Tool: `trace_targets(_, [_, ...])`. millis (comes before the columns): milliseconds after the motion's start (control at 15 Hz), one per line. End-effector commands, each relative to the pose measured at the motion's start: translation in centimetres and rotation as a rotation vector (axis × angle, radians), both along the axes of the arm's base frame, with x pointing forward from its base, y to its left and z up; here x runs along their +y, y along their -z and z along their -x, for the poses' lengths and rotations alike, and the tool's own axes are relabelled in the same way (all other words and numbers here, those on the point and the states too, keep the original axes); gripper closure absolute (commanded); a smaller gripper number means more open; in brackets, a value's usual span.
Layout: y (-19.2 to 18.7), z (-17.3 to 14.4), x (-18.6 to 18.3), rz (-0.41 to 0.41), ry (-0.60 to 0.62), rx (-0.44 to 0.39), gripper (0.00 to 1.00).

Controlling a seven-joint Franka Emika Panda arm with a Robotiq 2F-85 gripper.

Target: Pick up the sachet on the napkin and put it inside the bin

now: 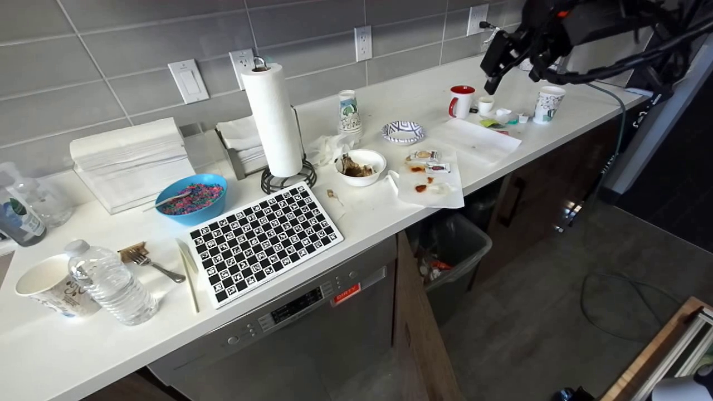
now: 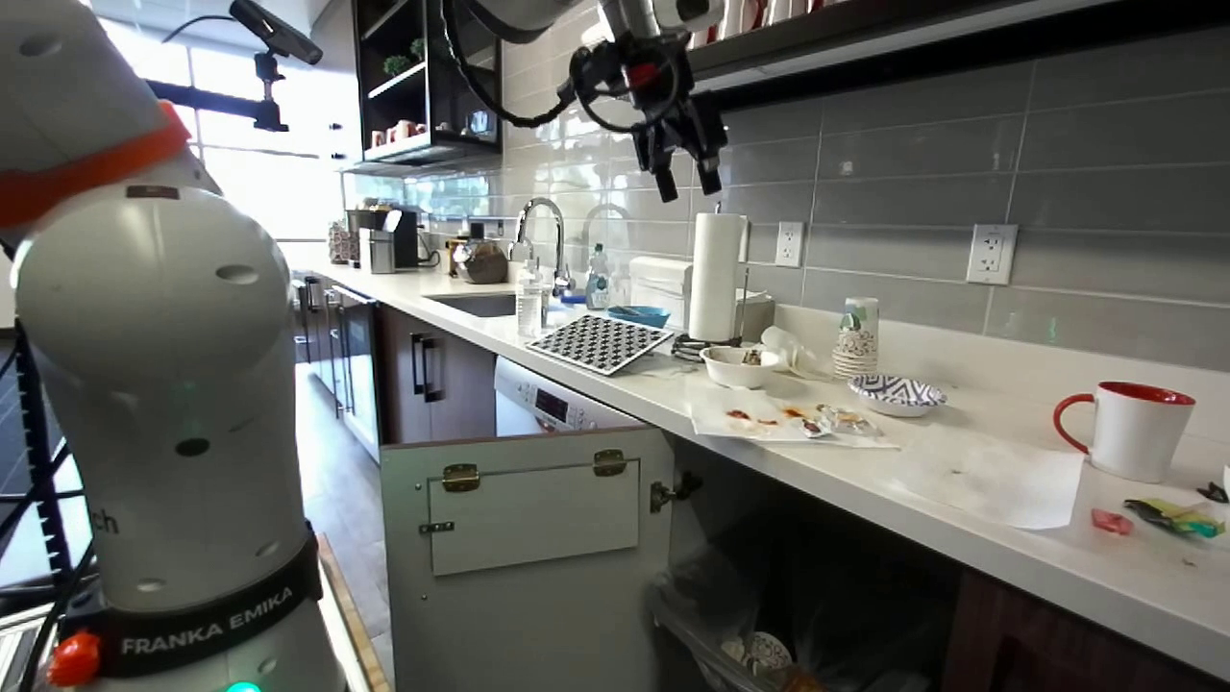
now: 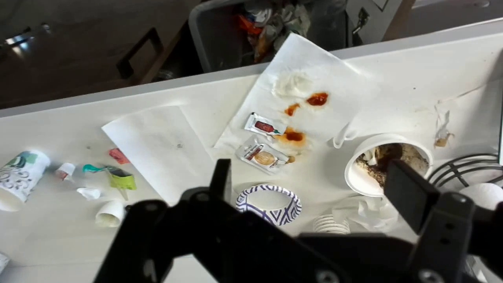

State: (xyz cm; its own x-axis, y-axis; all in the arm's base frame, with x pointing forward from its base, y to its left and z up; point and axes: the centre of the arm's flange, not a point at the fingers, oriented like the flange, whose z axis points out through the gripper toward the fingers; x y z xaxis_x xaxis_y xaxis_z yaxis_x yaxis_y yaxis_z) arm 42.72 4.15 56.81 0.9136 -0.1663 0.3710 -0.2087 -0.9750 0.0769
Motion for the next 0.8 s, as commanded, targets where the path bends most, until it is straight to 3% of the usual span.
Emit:
trace_targets(0, [4.4, -4.3, 0.8, -0.11, -0.005, -0.002, 0.0])
trace_targets(333, [10.5, -9.4, 4.1, -0.243, -0.05, 0.051, 0.0])
trace_targets(400, [8.7, -6.5, 3.0, -0.181, -0.032, 0.022, 0.0])
trace_targets(733, [10.9, -8.6, 4.1, -0.217, -0.039, 0.056, 0.0])
